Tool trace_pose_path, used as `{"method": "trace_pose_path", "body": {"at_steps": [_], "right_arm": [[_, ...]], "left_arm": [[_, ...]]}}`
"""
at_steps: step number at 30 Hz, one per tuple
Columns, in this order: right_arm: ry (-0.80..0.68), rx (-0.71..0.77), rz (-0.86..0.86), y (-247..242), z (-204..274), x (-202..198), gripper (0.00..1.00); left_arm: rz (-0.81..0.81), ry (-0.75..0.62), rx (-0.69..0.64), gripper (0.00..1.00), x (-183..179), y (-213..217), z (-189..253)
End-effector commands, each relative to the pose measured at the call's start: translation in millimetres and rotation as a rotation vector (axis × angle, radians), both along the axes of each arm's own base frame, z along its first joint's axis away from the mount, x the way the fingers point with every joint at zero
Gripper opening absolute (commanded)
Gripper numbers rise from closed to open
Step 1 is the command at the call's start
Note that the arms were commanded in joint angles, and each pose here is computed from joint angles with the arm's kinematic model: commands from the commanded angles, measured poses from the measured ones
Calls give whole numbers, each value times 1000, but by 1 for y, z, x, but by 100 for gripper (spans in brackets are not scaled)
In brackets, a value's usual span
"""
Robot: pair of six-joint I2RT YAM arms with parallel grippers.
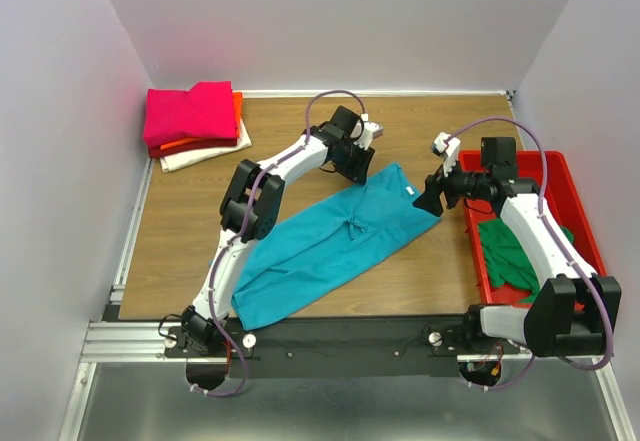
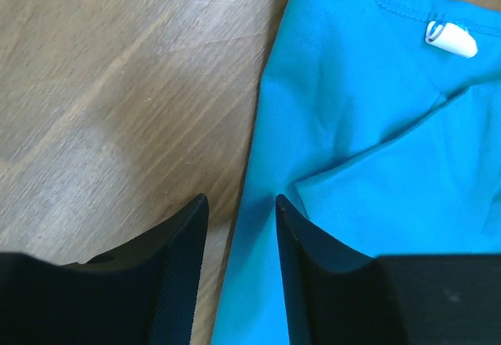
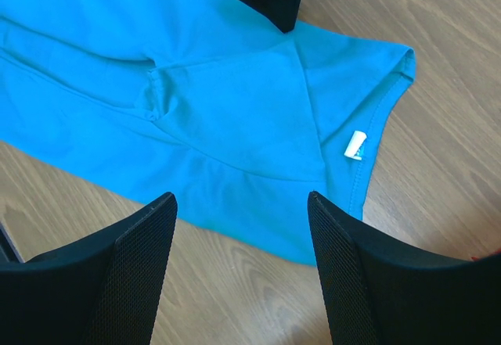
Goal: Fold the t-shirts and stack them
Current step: Fold the tshirt
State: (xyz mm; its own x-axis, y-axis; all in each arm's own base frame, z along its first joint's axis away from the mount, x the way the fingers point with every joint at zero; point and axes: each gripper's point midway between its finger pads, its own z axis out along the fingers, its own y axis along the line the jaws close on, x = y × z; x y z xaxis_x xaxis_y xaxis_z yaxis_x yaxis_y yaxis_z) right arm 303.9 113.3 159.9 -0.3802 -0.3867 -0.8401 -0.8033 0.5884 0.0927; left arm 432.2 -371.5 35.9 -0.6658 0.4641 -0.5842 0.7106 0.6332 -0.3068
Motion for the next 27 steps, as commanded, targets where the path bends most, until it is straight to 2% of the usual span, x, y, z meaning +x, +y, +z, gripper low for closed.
{"method": "trace_pose_path", "body": {"at_steps": [1,6,9,10,14,17,21,27], "right_arm": [[-12,34,15,4,6,-6,75],[-15,31,8,2,6,-5,75],[-18,33,11,3,7,-6,75],[-18,31,9,2,7,-5,75],[-17,25,6,2,6,-5,75],[-16,22,3,1,5,-5,75],[-14,16,-3,0,4,-4,75],[-11,11,-8,-1,3,-2,75]], "left_arm": [[11,47,116,42,-11,17,-28],[-49,58,98,24,-21,9,-30],[-86,76,48,10,-27,0,-20],[-97,65,34,1,-26,-3,-15],[-101,31,-2,0,-14,-8,2],[-47,2,-18,0,8,-1,13],[105,-4,-90,0,49,18,31],[326,-12,-223,0,110,69,54]]}}
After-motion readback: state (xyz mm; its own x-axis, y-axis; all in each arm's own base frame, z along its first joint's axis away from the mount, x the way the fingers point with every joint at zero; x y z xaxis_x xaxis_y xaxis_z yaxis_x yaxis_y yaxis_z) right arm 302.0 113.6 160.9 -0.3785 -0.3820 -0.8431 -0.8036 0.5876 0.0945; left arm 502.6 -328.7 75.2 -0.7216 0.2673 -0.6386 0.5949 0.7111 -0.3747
